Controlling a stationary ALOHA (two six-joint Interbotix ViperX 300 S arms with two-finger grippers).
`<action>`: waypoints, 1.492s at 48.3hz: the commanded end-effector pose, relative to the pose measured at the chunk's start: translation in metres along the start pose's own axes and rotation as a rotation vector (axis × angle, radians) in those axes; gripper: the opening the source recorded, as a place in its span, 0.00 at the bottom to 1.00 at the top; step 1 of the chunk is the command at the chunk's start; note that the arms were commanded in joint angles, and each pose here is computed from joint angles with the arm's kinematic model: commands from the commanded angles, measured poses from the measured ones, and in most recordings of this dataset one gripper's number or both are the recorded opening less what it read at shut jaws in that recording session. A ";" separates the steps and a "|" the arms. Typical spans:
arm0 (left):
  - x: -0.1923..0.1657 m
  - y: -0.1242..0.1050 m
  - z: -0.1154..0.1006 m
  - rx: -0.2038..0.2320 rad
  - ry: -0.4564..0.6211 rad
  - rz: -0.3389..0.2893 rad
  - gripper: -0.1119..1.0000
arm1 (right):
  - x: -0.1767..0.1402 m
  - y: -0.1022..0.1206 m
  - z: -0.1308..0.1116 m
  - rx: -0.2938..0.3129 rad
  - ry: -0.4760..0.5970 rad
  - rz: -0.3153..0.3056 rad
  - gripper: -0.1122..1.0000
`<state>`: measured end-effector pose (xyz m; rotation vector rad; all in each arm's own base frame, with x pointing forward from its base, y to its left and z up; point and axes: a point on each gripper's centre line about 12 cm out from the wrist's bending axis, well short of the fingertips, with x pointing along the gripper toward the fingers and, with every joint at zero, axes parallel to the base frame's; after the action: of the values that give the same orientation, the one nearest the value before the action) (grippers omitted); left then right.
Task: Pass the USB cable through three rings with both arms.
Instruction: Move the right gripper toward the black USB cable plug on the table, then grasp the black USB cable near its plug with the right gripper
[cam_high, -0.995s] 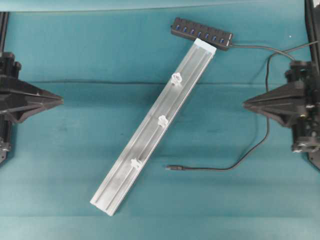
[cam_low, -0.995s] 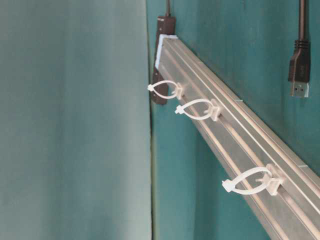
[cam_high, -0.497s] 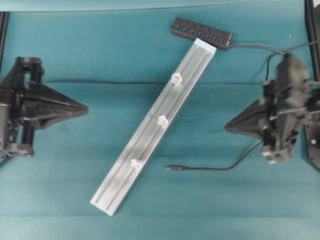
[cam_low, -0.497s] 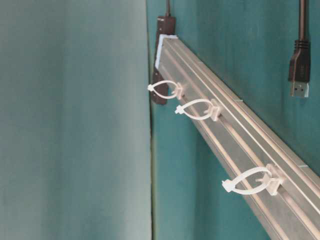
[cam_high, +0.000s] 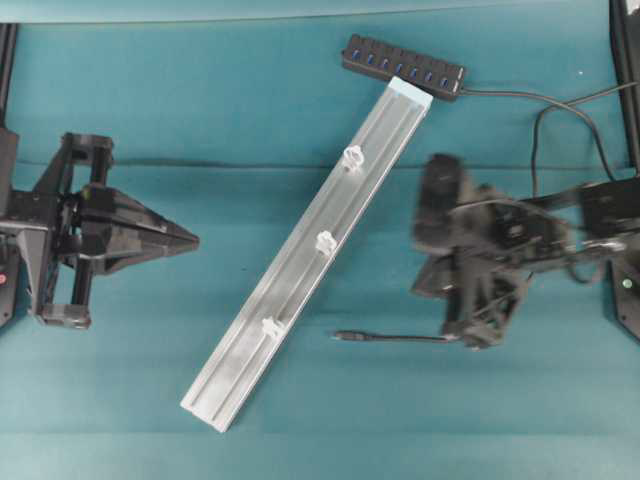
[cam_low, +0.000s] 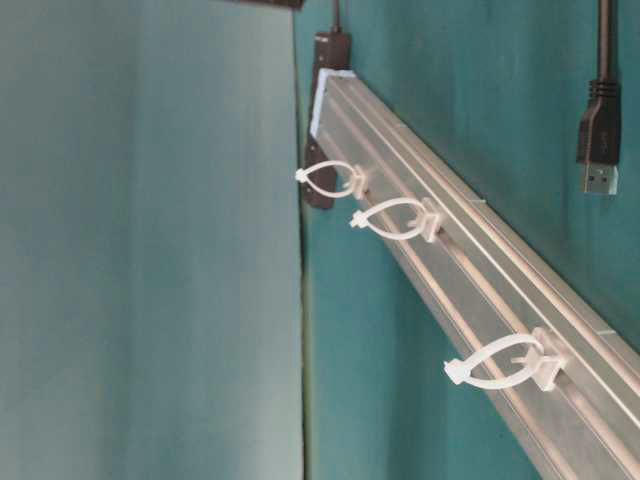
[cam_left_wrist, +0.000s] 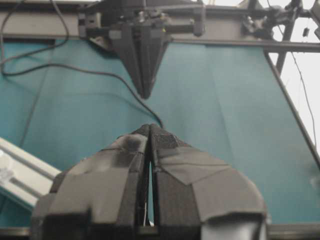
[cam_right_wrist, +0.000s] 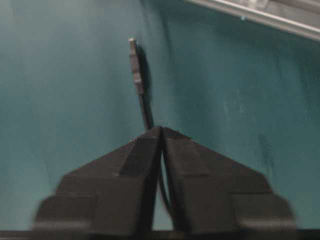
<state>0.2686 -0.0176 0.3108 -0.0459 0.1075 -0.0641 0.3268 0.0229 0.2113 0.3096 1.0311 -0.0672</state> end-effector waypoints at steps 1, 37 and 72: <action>0.001 -0.001 0.013 -0.011 -0.035 -0.002 0.09 | 0.009 0.003 0.005 -0.009 0.031 -0.006 0.44; -0.010 -0.003 0.010 -0.040 0.004 -0.008 0.09 | 0.090 0.020 -0.011 -0.116 0.232 -0.057 0.83; -0.031 -0.003 0.023 -0.045 -0.032 -0.010 0.09 | 0.118 0.022 -0.015 -0.231 0.305 -0.092 0.81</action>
<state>0.2453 -0.0178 0.3186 -0.0883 0.1459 -0.0655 0.3771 0.0613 0.1101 0.0645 1.3415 0.0196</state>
